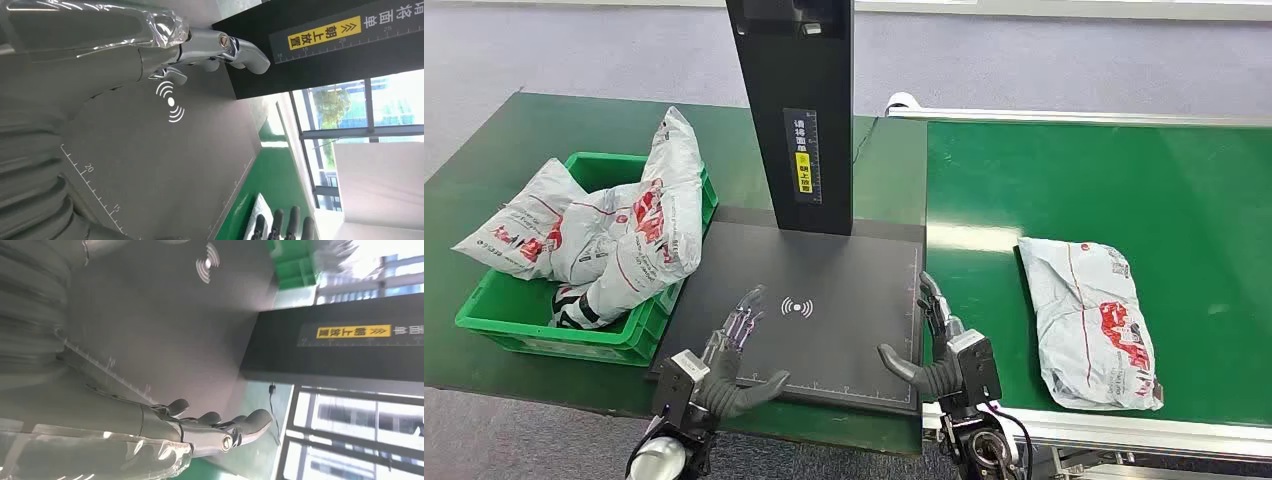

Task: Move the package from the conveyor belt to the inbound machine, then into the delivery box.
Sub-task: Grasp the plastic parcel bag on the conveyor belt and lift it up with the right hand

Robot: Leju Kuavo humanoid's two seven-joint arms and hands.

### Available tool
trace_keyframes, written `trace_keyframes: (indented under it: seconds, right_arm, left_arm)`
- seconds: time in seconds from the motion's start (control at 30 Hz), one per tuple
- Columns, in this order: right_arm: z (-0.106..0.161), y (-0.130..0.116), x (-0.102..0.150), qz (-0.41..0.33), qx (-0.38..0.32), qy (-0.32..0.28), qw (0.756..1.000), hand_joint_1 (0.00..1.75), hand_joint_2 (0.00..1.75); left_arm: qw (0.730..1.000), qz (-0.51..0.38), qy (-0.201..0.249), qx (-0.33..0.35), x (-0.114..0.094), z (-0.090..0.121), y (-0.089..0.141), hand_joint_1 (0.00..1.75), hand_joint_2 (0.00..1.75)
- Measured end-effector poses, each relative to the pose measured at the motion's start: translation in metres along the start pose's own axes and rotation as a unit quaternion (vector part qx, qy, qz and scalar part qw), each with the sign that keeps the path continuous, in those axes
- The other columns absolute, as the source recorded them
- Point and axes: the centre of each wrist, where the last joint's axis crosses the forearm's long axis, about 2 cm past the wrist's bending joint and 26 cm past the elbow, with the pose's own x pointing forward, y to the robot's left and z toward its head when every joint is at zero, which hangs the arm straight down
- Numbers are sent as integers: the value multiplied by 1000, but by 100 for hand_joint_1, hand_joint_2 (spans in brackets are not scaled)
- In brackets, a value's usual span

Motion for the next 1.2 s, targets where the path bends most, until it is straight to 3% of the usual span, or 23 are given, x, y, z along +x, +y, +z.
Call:
trace_keyframes:
  seconds: [0.13, 0.27, 0.47, 0.63, 0.87, 1.07, 1.2]
  right_arm:
    - [-2, -17, 3, 66, -28, 4, 997, 0, 175]
    - [-7, -57, 11, 172, -73, 27, 982, 0, 175]
    - [-2, -127, 22, 322, -138, 106, 931, 0, 175]
    - [12, -165, 25, 400, -163, 178, 884, 0, 175]
    - [20, -183, 27, 458, -170, 243, 838, 0, 175]
    - [29, -188, 15, 503, -97, 398, 761, 0, 175]
    - [33, -187, 7, 499, -63, 431, 749, 0, 175]
  left_arm:
    - [1000, -1, 0, 2, 0, 2, 0, 0, 175]
    - [1000, -3, -1, 8, 1, 6, 3, 0, 175]
    - [1000, -5, 1, 14, 3, 13, 6, 0, 175]
    - [1000, -9, 4, 15, 5, 13, 8, 0, 175]
    - [1000, -13, 6, 15, 6, 13, 9, 0, 175]
    - [999, -20, 18, 18, 7, 13, 10, 0, 175]
    - [999, -22, 21, 21, 7, 11, 10, 0, 175]
